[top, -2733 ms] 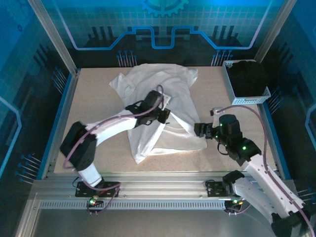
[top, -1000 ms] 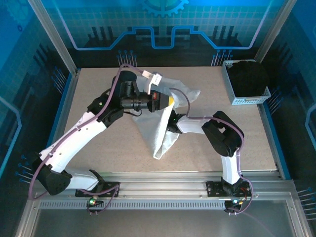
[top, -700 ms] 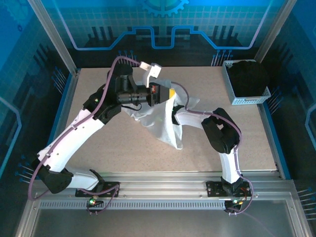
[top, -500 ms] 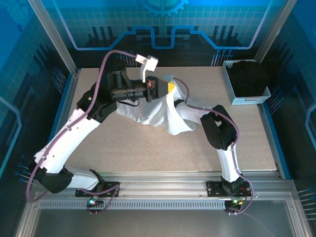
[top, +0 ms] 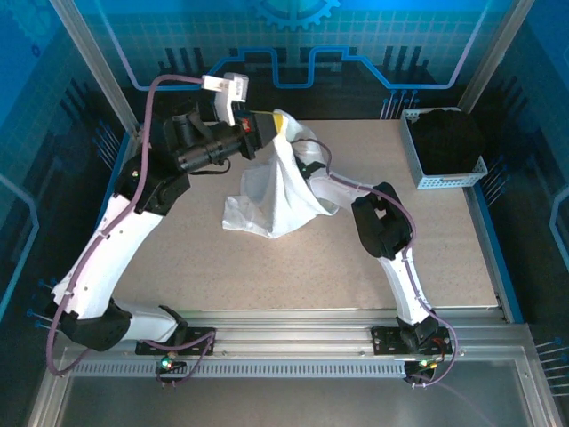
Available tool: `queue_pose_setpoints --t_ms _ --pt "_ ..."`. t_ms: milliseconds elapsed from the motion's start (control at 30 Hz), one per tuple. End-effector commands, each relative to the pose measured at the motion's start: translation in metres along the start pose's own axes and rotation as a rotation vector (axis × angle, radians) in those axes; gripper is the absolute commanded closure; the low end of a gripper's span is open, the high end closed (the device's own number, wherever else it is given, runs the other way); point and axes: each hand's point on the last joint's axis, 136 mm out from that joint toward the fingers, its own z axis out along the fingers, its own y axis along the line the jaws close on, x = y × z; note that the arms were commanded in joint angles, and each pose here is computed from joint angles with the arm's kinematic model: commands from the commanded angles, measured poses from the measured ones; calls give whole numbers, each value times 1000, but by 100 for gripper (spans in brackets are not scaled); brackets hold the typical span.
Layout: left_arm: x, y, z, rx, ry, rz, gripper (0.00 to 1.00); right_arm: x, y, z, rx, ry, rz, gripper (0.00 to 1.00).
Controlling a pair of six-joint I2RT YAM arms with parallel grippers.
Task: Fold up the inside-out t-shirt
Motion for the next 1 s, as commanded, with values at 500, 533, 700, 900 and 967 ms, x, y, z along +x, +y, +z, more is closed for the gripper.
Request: queue_pose_setpoints --t_ms 500,533,700,900,967 --pt "75 245 -23 -586 -44 -248 100 -40 63 -210 -564 -614 -143 100" --pt "85 241 -14 -544 -11 -261 100 -47 66 -218 -580 -647 -152 100" --pt "136 251 1 -482 97 -342 100 -78 63 -288 -654 -860 -190 100" --pt "195 336 -51 -739 53 -575 100 -76 16 -380 -747 -1143 -167 100" --pt "223 342 -52 -763 114 -566 100 -71 12 -387 -768 -1183 -167 100"
